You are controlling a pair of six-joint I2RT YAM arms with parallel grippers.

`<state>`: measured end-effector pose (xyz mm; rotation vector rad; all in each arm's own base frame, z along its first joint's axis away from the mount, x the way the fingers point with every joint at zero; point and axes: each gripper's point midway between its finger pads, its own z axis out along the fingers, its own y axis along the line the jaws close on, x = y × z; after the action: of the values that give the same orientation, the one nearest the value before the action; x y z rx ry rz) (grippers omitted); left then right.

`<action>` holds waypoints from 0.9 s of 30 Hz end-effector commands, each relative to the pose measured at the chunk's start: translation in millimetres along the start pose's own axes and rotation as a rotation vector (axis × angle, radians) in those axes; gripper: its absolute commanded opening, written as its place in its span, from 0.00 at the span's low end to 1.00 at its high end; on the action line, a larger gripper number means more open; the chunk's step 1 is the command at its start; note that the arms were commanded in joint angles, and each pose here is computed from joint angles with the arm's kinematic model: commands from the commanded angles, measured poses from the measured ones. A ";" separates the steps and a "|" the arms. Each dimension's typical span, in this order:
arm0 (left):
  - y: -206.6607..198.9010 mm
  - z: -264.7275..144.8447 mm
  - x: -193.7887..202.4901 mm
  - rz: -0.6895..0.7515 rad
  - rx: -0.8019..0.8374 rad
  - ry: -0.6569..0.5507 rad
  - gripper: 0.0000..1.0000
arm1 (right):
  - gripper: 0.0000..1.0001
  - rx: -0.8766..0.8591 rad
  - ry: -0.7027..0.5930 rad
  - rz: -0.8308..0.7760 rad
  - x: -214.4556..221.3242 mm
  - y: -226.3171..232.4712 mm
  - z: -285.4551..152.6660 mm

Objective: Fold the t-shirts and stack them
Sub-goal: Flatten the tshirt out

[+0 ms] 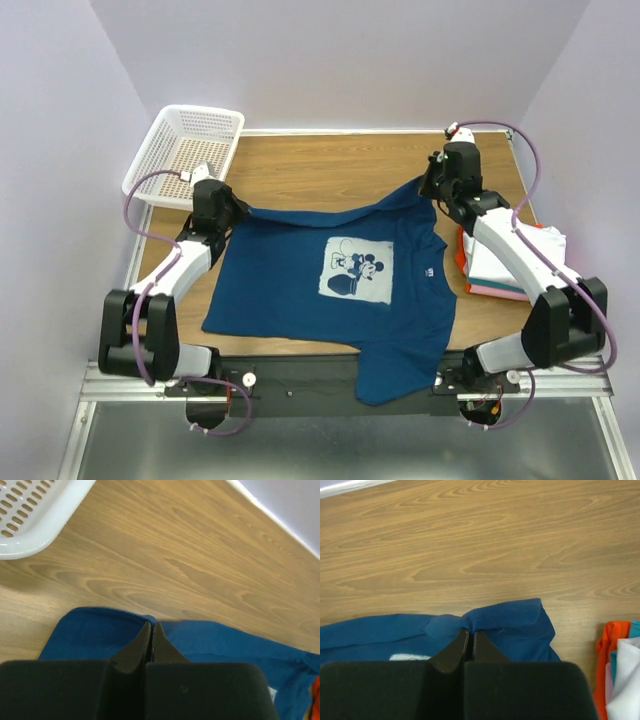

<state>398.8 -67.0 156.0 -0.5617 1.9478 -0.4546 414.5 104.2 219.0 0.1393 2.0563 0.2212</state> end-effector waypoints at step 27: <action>31.8 109.1 -17.1 -0.132 -0.361 -0.022 0.00 | 0.04 0.212 0.042 0.037 17.4 -23.0 149.4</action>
<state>498.9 -54.3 114.4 -0.8044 2.0055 -0.2895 517.4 106.5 142.3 0.2500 2.1252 0.0533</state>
